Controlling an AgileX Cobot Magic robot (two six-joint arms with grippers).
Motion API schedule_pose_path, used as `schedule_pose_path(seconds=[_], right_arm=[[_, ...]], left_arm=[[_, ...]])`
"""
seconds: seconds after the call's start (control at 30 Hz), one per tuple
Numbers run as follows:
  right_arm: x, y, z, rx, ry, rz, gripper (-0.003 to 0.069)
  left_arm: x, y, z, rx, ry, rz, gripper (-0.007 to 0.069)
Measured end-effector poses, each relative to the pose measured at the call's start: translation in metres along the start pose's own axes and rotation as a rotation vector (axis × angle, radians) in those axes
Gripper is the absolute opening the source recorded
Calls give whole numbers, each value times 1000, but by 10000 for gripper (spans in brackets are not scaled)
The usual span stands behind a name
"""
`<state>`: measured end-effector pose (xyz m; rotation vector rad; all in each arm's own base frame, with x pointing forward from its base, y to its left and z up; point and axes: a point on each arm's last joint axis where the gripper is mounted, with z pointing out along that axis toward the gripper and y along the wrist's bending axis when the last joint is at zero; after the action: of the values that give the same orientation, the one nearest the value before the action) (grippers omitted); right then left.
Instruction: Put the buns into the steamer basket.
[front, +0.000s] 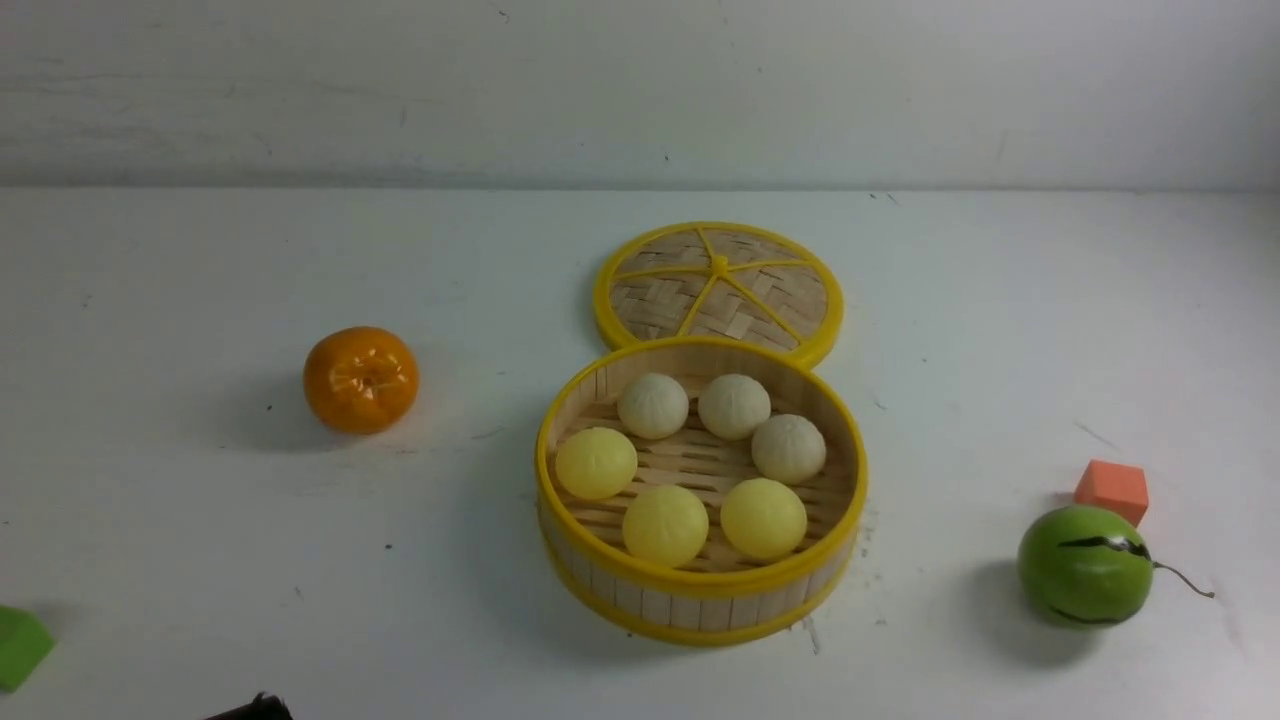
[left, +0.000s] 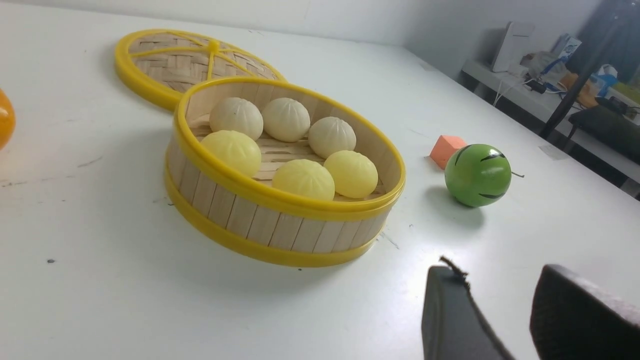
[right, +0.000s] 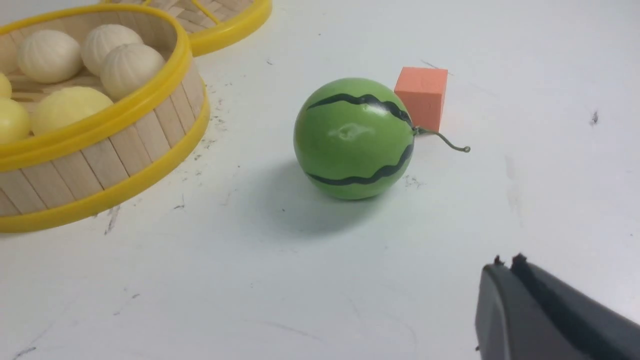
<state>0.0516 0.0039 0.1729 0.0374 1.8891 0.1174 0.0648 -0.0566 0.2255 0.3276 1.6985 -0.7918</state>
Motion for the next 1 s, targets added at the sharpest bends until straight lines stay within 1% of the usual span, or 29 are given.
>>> schedule_pose_path(seconds=[0.63, 0.73, 0.83, 0.87, 0.9, 1.0], right_arm=[[0, 0, 0, -1, -1, 2, 20], [0, 0, 0, -1, -1, 2, 23], [0, 0, 0, -1, -2, 2, 27], [0, 0, 0, -1, -2, 2, 26], [0, 0, 0, -1, -2, 2, 26], [0, 0, 0, -1, -2, 2, 28]], left_arm=[[-2, 0, 0, 4, -23, -1, 238], [-3, 0, 0, -2, -31, 23, 235], [-10, 8, -6, -107, -116, 79, 206], [-10, 9, -7, -116, -123, 81, 206], [-14, 14, -11, -184, -171, 84, 197], [-20, 23, -21, -337, -270, 83, 191]])
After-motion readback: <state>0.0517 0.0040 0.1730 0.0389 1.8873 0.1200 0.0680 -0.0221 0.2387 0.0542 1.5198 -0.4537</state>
